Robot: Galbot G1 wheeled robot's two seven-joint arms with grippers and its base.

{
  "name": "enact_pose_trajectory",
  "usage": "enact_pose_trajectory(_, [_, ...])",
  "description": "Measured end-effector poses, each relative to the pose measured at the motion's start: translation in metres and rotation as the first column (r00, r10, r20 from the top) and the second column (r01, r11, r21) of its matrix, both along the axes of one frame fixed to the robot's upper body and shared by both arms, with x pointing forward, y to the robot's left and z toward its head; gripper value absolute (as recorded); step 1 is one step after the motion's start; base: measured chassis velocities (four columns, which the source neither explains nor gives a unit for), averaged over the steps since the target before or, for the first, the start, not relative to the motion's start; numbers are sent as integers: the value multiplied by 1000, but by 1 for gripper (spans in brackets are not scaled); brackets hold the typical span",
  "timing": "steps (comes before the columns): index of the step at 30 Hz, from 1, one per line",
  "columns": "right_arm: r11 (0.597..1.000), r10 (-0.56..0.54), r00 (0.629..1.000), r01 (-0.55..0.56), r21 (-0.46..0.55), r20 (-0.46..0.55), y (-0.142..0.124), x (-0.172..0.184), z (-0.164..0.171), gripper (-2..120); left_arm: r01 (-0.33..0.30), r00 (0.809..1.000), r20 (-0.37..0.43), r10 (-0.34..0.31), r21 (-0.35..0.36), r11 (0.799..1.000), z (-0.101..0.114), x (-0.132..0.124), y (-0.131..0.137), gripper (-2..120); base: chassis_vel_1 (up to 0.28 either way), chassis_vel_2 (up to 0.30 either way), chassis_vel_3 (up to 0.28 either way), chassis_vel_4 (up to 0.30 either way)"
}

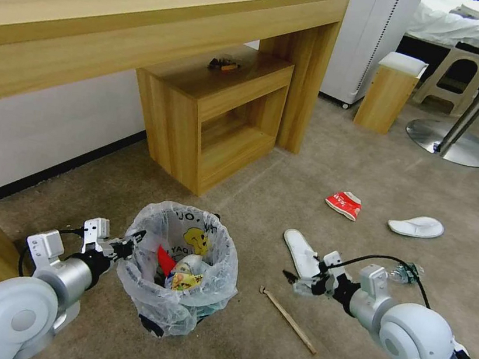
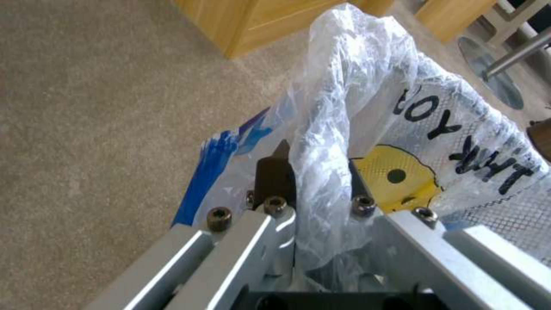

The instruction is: Pick up the trash bin and place the garbage on the floor into it.

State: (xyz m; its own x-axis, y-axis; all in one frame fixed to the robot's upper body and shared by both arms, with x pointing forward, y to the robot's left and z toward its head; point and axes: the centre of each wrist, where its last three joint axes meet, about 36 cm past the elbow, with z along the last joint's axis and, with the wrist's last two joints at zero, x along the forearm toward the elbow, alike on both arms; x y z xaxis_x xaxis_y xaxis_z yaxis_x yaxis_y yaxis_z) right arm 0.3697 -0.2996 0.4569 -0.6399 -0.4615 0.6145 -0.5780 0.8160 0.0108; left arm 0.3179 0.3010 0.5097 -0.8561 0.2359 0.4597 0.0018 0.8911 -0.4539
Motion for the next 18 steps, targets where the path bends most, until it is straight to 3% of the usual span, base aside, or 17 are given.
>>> enact_pose_trajectory(18, [996, 67, 991, -74, -54, -118, 0, 8, -57, 100, -4, 1000, -4, 4, -1, 1000, -2, 2, 1, 3, 0, 0, 0, 0])
